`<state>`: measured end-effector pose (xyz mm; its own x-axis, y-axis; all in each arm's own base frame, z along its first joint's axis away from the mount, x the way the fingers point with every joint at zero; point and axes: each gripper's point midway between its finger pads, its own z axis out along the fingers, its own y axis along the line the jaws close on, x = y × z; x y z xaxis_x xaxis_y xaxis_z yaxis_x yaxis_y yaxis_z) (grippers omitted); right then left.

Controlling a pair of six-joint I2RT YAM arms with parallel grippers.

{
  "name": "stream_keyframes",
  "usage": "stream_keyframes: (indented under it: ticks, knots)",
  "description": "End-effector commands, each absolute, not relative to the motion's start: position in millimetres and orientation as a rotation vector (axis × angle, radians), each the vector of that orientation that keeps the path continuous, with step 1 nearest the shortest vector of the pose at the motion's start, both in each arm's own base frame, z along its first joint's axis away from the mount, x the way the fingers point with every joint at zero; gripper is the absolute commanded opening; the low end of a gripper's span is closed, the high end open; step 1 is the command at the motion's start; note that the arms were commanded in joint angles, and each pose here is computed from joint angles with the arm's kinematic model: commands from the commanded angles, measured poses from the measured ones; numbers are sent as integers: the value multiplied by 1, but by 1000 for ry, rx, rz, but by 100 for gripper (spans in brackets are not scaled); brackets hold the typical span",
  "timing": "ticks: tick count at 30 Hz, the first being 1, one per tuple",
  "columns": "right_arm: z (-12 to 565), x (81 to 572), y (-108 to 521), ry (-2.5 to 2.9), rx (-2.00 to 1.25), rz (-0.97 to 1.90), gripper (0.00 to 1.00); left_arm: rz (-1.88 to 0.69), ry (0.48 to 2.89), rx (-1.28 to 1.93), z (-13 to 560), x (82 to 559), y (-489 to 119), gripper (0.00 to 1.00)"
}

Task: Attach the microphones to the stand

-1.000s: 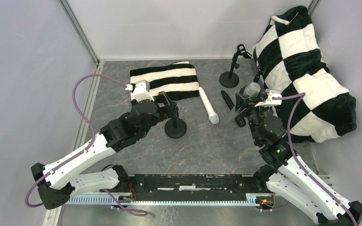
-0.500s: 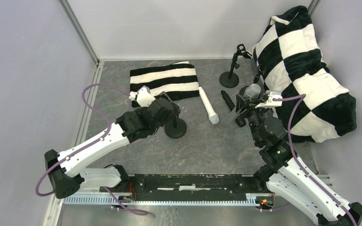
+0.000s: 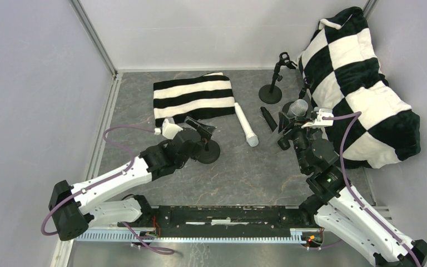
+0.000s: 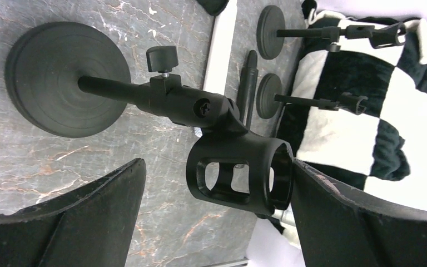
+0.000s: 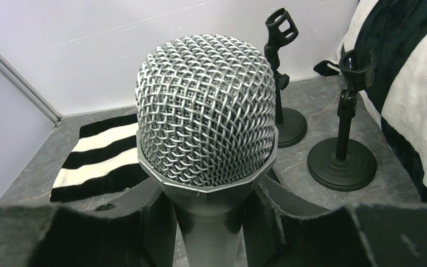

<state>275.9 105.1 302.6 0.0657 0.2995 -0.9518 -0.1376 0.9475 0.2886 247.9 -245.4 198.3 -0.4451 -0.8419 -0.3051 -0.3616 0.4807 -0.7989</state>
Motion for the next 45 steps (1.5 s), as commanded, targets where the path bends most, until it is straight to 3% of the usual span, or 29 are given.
stream_keyframes:
  ticks: [1, 11, 20, 28, 34, 45]
  knots:
    - [311, 275, 104, 1436, 156, 355, 0, -989, 1867, -1121, 215, 258, -245, 99]
    - [311, 274, 103, 1438, 157, 353, 0, -1049, 1812, -1163, 207, 261, -245, 61]
    - [311, 273, 101, 1435, 161, 350, 0, -1002, 1824, -1080, 210, 262, -239, 43]
    - [309, 272, 99, 1435, 161, 340, 0, -810, 2047, -821, 203, 274, -218, 14]
    - [310, 272, 99, 1434, 159, 343, 0, -797, 2280, -470, 178, 282, -224, 6]
    - [311, 270, 95, 1437, 160, 322, 0, -496, 2530, 87, 150, 283, -210, 11]
